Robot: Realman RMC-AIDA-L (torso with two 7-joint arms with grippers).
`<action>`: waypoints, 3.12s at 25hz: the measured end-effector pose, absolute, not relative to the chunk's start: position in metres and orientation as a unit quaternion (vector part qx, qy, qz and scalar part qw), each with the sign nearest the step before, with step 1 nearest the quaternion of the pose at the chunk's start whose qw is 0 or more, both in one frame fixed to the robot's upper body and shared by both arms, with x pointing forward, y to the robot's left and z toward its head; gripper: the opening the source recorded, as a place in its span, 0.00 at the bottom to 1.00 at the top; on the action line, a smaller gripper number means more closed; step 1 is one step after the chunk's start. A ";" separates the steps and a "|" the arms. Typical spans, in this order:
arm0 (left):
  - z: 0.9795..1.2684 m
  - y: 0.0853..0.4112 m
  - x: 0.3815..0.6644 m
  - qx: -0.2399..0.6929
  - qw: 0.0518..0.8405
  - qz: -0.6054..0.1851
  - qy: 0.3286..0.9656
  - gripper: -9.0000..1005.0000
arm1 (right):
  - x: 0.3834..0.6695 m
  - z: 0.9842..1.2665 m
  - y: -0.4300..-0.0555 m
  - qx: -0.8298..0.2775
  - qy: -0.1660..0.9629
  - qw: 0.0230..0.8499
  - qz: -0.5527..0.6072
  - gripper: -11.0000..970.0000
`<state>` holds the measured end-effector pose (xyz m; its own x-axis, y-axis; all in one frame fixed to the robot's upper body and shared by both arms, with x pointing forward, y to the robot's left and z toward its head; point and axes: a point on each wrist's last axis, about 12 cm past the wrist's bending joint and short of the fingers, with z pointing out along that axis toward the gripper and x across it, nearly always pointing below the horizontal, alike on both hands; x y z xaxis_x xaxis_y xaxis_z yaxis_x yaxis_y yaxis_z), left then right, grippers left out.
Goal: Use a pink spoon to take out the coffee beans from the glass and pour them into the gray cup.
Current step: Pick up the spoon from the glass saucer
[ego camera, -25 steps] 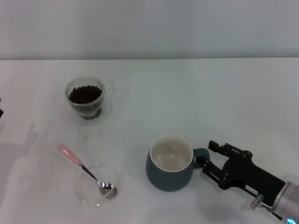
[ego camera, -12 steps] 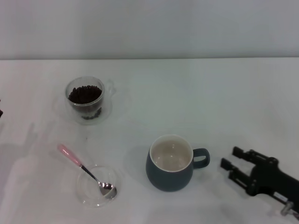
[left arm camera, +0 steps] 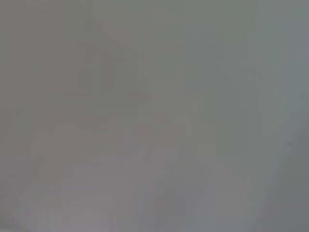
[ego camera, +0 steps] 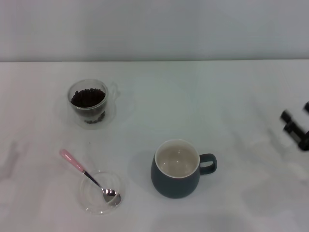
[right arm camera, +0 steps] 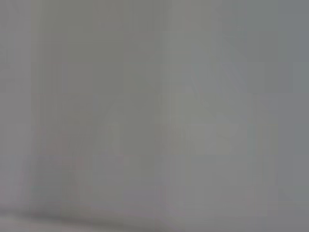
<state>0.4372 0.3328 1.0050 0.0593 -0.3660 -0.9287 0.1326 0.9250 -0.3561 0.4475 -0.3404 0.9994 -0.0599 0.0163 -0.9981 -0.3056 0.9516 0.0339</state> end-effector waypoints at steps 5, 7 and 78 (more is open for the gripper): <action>1.000 0.342 0.425 -0.144 0.682 -0.247 0.673 0.83 | 0.456 1.007 -0.353 -0.047 0.703 0.705 0.080 0.75; 1.000 0.350 0.422 -0.170 0.638 -0.316 0.681 0.83 | 0.460 1.009 -0.352 -0.047 0.700 0.708 0.080 0.81; 1.017 0.305 0.499 -0.050 0.343 -0.480 0.806 0.14 | 0.487 1.011 -0.337 -0.051 0.707 0.699 0.095 0.90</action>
<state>0.4995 0.3052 1.0168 -0.7603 -0.4091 -0.5046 0.2482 0.5349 -0.8077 0.4866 -0.3374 1.0110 -0.0169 0.0609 -0.9980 -0.2042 0.9769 0.0630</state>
